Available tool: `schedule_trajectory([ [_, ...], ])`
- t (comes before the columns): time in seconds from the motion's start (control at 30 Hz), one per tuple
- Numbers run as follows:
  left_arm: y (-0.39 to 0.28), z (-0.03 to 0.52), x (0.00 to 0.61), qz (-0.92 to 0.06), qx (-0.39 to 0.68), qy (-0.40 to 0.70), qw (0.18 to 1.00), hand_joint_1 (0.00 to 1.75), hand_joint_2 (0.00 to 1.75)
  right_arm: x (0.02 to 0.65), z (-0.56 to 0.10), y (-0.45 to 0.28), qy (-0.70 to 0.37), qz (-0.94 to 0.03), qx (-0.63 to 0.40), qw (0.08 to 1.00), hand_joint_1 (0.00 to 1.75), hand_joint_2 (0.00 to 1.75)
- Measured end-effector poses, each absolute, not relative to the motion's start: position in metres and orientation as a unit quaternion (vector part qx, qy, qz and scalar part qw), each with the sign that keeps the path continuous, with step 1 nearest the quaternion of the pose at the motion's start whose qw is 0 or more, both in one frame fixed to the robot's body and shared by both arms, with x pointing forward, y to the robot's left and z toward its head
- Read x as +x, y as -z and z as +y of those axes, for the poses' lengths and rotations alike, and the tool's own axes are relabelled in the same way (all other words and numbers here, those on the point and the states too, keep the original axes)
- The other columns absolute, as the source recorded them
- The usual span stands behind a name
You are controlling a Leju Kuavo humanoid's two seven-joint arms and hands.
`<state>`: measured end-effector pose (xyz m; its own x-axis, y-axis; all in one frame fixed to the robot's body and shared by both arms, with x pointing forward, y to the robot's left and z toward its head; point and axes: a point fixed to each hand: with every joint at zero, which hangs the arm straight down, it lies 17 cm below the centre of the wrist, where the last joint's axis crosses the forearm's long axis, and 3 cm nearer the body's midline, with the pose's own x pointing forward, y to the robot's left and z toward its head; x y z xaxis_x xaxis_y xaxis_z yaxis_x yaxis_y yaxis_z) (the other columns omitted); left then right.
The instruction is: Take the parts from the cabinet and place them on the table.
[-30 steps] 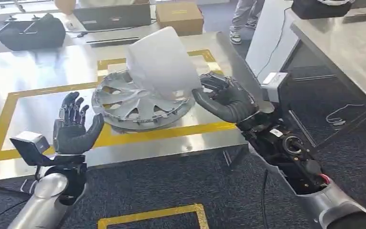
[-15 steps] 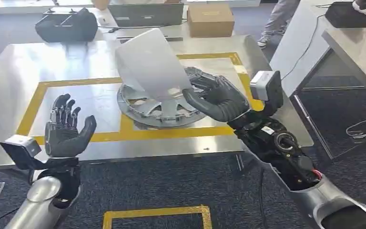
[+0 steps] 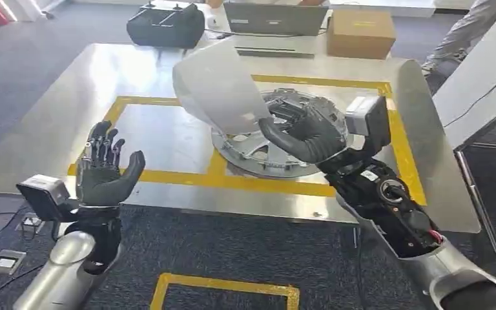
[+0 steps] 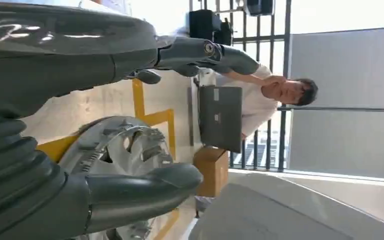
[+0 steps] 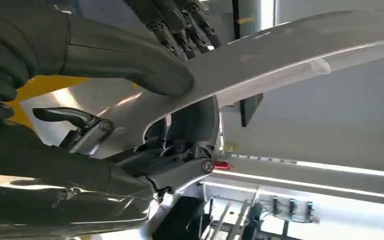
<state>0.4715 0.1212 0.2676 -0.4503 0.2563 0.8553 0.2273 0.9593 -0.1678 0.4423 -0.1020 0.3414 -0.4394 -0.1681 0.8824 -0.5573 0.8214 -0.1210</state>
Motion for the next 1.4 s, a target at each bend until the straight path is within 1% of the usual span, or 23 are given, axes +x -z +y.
schedule_trajectory([
  [0.6,-0.279,0.119,0.473,-0.858,-0.145,-0.015,0.493,0.00,1.75,0.469,-0.091,-0.339,-0.226,-0.822,0.216,0.475,1.75,1.75],
  [0.77,-0.276,0.117,0.473,-0.856,-0.146,-0.015,0.496,0.00,1.75,0.482,-0.085,-0.322,-0.234,-0.813,0.212,0.490,1.75,1.75],
  [1.0,-0.276,0.116,0.474,-0.856,-0.146,-0.015,0.497,0.00,1.75,0.495,-0.077,-0.316,-0.239,-0.806,0.210,0.498,1.75,1.75],
  [1.4,-0.283,0.114,0.479,-0.859,-0.145,-0.013,0.490,0.00,1.75,0.535,-0.058,-0.304,-0.259,-0.805,0.185,0.501,1.75,1.75],
])
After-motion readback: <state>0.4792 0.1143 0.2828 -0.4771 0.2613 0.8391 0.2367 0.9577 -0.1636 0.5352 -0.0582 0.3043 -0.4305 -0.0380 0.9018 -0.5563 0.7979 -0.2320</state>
